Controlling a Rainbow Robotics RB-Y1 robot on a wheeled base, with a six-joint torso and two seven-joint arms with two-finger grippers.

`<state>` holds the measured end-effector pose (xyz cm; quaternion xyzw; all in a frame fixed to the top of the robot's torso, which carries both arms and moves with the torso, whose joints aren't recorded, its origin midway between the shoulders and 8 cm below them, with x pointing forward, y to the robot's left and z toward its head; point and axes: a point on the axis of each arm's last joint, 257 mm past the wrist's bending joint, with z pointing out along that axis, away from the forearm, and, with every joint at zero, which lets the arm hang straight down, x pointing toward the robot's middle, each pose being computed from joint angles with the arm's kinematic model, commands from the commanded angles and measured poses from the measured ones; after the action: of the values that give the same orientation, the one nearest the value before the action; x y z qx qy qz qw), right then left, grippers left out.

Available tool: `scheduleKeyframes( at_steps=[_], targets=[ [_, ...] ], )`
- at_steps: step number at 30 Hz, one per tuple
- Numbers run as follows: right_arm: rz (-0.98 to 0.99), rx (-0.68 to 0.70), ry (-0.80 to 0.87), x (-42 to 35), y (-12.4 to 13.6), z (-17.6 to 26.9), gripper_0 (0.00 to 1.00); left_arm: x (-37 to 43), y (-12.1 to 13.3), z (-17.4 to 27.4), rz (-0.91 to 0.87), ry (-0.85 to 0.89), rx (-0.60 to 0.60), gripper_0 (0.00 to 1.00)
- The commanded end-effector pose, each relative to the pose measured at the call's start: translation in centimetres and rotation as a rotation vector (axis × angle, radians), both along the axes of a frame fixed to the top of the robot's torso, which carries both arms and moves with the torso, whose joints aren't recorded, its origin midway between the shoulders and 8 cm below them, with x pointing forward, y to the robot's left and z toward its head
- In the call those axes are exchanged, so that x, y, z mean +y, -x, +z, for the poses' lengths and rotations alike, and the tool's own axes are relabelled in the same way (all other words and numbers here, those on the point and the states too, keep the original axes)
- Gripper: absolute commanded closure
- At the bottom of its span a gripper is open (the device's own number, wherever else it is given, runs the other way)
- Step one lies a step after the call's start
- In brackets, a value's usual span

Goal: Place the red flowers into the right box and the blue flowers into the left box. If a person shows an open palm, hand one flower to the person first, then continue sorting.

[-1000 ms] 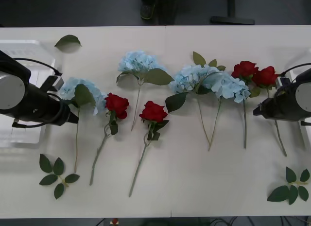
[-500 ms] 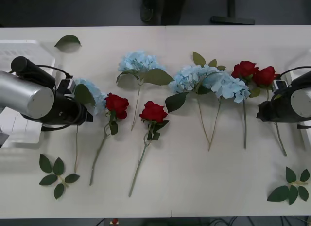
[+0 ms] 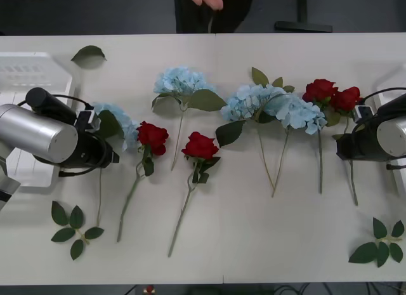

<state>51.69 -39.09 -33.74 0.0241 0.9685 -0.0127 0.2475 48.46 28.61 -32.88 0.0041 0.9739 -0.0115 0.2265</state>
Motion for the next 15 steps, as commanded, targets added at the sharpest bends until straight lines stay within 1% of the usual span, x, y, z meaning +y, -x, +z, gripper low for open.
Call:
scheduleKeyframes(
  at_steps=[1, 3, 5, 10, 15],
  targets=[
    [0.034, -0.055, 0.026, 0.2, -2.3, 2.7, 1.0, 1.3, 0.3, -0.2, 0.01, -0.036, -0.007, 0.0],
    [0.031, -0.066, 0.027, -0.1, -2.7, 3.5, 1.0, 1.5, 0.3, -0.2, 0.012, -0.041, -0.009, 0.0],
    [0.019, -0.077, 0.015, -0.7, -3.1, 5.7, 1.0, 1.4, 0.3, -0.2, 0.013, -0.038, -0.009, 0.0],
    [0.009, -0.087, -0.042, -1.0, -3.3, 13.3, 1.0, 1.2, 0.3, -0.3, 0.013, -0.034, -0.007, 0.0],
    [0.068, -0.13, -0.089, 0.7, -3.0, 21.2, 1.0, 0.9, 0.4, -0.3, 0.011, -0.024, -0.003, 0.0]
  ],
)
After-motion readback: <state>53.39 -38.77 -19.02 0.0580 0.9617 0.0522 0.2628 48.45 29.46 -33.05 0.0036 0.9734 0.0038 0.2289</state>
